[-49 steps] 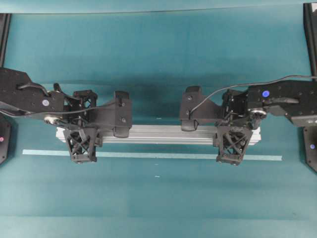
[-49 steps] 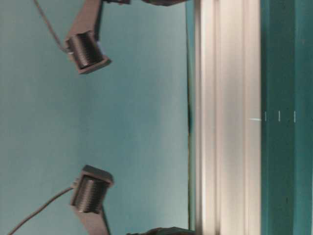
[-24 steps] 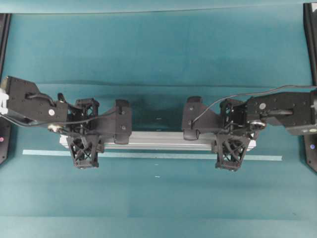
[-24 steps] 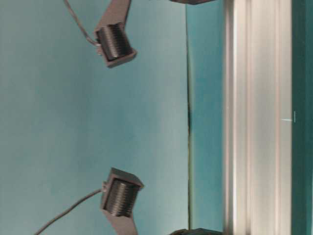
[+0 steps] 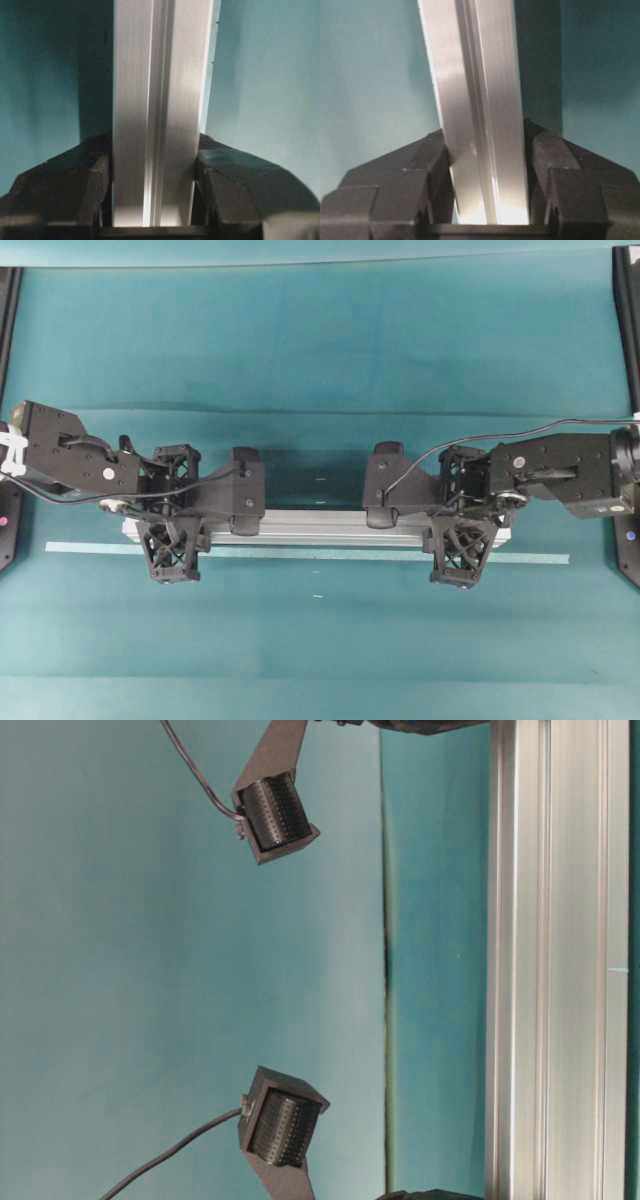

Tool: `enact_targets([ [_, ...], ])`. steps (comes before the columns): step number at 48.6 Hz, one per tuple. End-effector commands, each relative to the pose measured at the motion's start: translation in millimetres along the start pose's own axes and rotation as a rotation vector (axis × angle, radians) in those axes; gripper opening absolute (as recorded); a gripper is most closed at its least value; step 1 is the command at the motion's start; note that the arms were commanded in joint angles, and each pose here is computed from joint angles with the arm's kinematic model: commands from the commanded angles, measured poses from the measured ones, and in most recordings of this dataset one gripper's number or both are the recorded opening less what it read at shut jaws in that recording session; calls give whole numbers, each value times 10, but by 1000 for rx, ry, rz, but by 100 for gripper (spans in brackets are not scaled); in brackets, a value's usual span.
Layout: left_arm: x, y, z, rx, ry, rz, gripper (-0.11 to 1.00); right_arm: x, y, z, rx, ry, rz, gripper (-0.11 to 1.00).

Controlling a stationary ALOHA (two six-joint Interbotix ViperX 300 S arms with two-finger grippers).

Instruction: Lift the metal rail with both hands and move it towards you.

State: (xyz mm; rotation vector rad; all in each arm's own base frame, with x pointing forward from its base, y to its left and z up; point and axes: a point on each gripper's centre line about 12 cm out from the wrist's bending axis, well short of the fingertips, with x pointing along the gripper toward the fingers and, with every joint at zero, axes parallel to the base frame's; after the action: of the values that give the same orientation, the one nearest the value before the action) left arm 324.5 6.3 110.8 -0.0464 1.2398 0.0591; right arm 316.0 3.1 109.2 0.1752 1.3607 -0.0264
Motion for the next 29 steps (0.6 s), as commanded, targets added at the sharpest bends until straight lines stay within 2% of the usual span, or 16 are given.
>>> enact_targets([
  [1, -45, 24, 89, -71, -50, -3, 29, -2, 53, 19, 2, -14, 10, 37],
  [29, 8, 24, 45, -85, -50, -4, 29, 56, 44, -18, 8, -22, 8, 37],
])
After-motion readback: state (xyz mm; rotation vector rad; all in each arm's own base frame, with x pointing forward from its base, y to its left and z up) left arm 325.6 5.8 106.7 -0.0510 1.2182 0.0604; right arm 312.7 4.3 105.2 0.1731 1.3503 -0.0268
